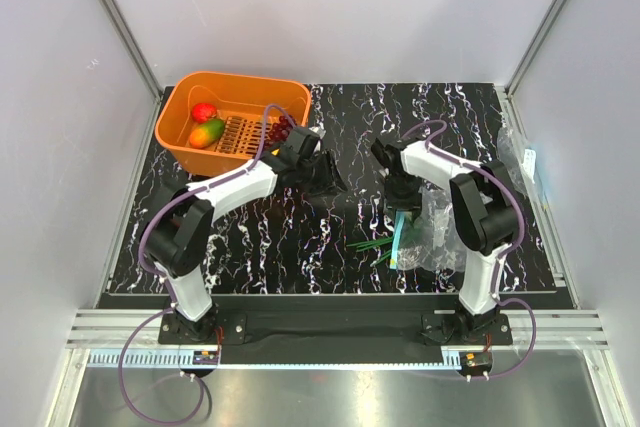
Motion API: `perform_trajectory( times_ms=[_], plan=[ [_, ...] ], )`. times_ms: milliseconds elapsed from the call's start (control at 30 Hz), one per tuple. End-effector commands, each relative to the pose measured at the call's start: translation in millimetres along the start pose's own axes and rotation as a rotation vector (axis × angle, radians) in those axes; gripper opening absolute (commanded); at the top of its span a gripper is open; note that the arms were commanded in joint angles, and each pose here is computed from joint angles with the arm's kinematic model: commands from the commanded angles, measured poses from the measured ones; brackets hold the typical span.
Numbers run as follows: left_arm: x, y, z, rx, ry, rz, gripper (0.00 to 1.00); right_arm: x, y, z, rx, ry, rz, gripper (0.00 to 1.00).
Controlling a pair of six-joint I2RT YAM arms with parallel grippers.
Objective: Place the food in the zip-top bag and seal the zipper
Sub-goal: Place the fake vegetable in the zipper food storage bag, then pick up the zipper food storage bag at the center of the board.
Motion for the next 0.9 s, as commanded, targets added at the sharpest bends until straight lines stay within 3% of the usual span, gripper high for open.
perform_trajectory(
  times_ms=[0, 300, 367, 467, 667, 733, 800, 867],
  plan=[
    [20.1, -14.2, 18.7, -0.021, -0.072, -0.083, 0.41, 9.8, 5.2, -9.2, -0.023, -0.041, -0.013, 0.54],
    [22.2, -11.0, 31.1, 0.000, -0.086, -0.122, 0.41, 14.9, 8.2, -36.8, -0.096, -0.039, -0.005, 0.59],
    [23.4, -9.5, 32.2, 0.003, -0.087, -0.124, 0.41, 14.4, 5.8, -41.3, -0.123, -0.042, -0.007, 0.54],
    [23.9, -8.0, 33.5, 0.004, -0.087, -0.129, 0.41, 13.9, 2.6, -46.3, -0.150, -0.051, -0.007, 0.33],
    [22.9, -6.1, 33.1, 0.002, -0.077, -0.135, 0.40, 13.2, -3.6, -53.7, -0.193, -0.073, -0.003, 0.24],
    [23.7, -6.8, 34.6, 0.001, -0.080, -0.148, 0.40, 15.6, -0.4, -52.3, -0.174, -0.089, -0.008, 0.06],
    [25.0, -7.1, 35.9, 0.005, -0.080, -0.162, 0.39, 21.3, 5.9, -42.5, -0.122, -0.126, -0.014, 0.00],
    [27.5, -6.7, 36.7, 0.010, -0.085, -0.182, 0.39, 24.8, 10.8, -32.3, -0.075, -0.156, -0.017, 0.00]
  ],
)
Point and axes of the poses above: each gripper's point midway between its finger pads, its own z axis back along the fingers, its own y axis along the line the jaws close on, x = y × z, the point moved 1 cm from there along z, back along the fingers, and after that the axes turned 9 degrees about -z, right-handed, at the moved point
